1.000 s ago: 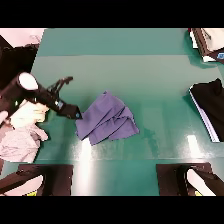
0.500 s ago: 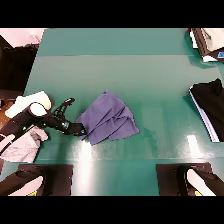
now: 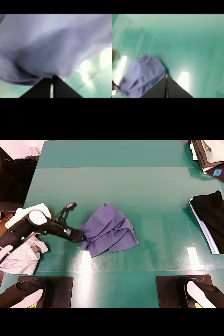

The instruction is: Fold the shirts.

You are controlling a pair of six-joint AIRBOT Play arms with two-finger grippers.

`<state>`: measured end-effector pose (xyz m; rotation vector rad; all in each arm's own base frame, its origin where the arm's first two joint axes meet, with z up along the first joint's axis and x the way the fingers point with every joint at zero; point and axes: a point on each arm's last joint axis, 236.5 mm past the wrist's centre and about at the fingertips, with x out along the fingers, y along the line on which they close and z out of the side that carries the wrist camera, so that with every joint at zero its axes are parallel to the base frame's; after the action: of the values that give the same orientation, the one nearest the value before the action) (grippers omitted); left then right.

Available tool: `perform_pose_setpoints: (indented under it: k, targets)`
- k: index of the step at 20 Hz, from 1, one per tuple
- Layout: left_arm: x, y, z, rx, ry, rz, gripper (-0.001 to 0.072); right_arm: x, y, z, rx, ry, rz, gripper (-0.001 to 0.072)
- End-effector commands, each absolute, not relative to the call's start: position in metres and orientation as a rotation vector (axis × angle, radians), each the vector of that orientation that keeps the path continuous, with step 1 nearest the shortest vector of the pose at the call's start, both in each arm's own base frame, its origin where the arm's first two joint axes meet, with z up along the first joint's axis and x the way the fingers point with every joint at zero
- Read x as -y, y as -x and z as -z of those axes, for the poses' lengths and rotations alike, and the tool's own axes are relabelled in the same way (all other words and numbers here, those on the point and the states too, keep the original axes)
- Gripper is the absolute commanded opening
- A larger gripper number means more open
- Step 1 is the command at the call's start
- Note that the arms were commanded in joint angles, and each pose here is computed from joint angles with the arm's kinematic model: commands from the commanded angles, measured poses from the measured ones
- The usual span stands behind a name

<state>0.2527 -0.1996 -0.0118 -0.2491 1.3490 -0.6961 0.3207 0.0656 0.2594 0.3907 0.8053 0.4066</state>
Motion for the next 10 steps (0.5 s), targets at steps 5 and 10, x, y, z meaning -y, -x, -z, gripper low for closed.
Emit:
perform_pose_setpoints:
  k: [5, 10]
  targets:
    - [0.204, -0.308, -0.152, -0.965, 0.062, 0.774, 0.0025, -0.135, -0.275, -0.082, -1.198, -0.399, -0.594, 0.051]
    - [0.2, -0.317, -0.175, -0.91, 0.045, 0.745, 0.0025, -0.181, -0.259, 0.026, -1.274, -0.369, -0.572, 0.051]
